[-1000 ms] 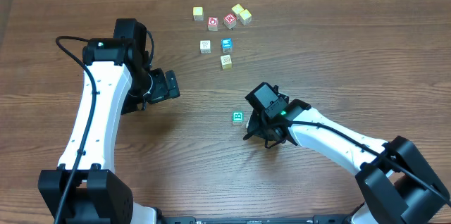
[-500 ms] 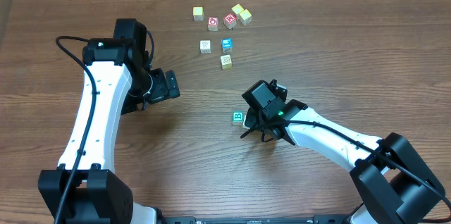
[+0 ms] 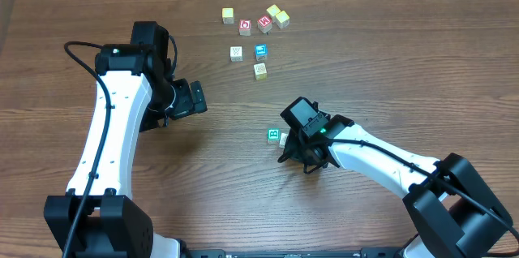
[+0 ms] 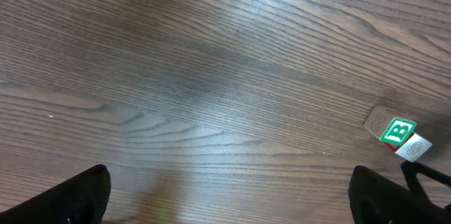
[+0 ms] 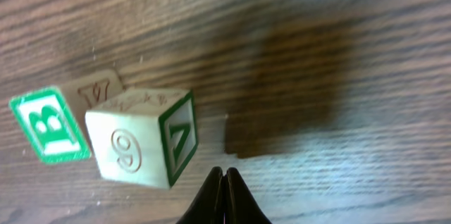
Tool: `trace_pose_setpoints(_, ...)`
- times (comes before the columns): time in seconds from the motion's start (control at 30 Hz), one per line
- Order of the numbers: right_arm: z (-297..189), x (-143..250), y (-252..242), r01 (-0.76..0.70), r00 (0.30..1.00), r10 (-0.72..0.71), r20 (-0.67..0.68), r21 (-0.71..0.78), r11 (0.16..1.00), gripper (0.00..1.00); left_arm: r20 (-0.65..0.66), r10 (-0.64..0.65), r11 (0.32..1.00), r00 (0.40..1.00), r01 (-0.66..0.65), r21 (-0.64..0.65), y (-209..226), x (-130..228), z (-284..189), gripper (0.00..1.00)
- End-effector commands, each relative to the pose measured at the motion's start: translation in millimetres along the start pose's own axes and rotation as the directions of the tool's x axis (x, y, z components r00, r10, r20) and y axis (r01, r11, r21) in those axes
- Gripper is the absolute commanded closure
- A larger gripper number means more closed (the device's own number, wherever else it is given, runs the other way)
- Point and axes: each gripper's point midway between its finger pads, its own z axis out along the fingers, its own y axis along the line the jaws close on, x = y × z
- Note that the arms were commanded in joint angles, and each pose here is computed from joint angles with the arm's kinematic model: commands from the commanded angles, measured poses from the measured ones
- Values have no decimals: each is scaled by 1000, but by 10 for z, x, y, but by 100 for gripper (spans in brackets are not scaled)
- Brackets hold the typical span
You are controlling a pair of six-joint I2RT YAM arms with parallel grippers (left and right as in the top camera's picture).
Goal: Flip 4 blocks
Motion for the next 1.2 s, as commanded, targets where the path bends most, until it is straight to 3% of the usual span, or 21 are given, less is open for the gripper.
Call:
trace_pose_setpoints(0.0, -63, 130, 130, 14, 1000, -15, -22, -46, 999, 96, 32, -14, 1000, 999, 14, 1, -9, -48, -79, 0)
trace_pose_setpoints(0.47, -26, -30, 160, 56, 989, -56, 139, 7, 998, 96, 32, -14, 1000, 999, 14, 1, -9, -48, -79, 0)
trace_pose_setpoints(1.17, -39, -99, 271, 58, 984, -52, 171, -36, 998, 96, 32, -14, 1000, 999, 14, 1, -9, -48, -79, 0)
